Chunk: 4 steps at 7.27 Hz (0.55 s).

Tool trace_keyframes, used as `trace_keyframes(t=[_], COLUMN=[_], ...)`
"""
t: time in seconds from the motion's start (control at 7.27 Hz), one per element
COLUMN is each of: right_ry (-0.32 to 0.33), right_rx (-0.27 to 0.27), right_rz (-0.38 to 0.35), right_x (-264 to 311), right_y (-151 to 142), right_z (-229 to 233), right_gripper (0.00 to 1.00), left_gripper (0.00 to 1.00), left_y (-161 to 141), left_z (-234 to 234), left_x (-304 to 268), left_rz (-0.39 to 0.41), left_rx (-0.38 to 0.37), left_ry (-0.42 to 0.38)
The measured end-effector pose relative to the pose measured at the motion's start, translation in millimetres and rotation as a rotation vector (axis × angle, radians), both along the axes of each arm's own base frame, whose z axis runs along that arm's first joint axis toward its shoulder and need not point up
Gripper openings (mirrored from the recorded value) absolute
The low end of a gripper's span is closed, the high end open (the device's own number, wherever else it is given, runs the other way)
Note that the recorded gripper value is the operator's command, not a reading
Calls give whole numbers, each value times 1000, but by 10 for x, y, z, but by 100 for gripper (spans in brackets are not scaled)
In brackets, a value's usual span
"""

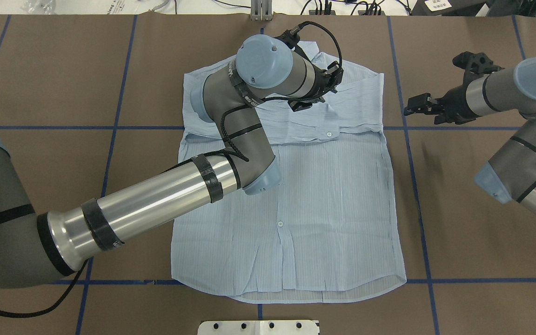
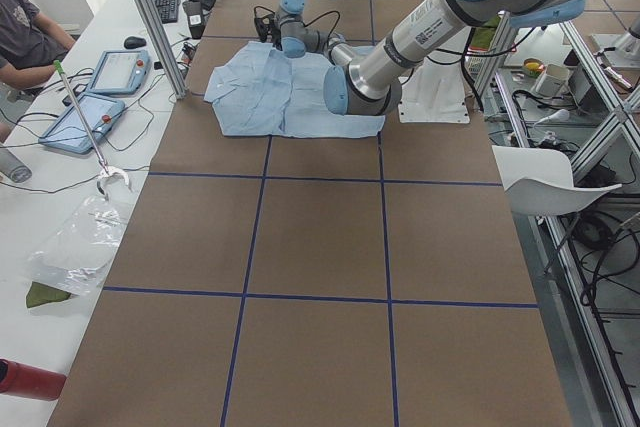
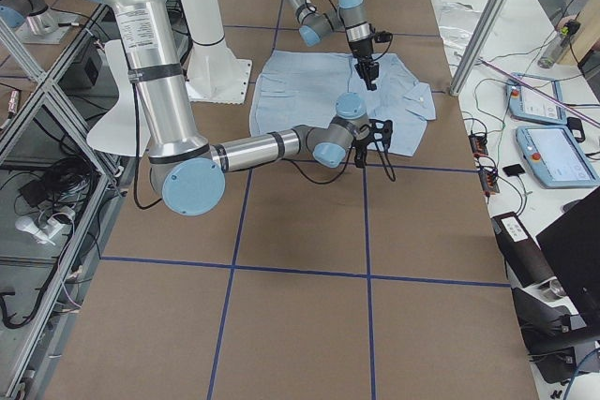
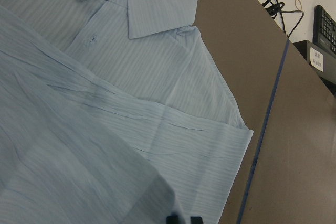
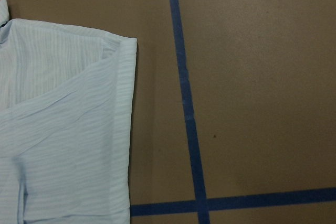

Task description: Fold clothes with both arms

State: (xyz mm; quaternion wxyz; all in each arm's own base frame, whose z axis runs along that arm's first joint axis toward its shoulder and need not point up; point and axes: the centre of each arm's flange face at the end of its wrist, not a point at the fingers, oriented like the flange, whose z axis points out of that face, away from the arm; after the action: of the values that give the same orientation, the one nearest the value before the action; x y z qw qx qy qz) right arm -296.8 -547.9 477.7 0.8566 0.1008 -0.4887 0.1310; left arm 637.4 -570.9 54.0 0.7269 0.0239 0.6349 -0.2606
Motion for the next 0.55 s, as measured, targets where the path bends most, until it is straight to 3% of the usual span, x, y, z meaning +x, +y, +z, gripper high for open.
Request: trace_keyframes(t=[0.28, 0.55], right_ry=[-29, -92], right_rx=[16, -39], right_rz=[4, 40], right_x=[-48, -362], right_y=[56, 364], right_z=[-172, -496], right_gripper=[100, 98], left_gripper=[84, 83], left_y=[136, 511], left_z=[-186, 21], left_x=[-157, -593], left_rz=[21, 100], left_rx=[8, 16], left_ry=[55, 95])
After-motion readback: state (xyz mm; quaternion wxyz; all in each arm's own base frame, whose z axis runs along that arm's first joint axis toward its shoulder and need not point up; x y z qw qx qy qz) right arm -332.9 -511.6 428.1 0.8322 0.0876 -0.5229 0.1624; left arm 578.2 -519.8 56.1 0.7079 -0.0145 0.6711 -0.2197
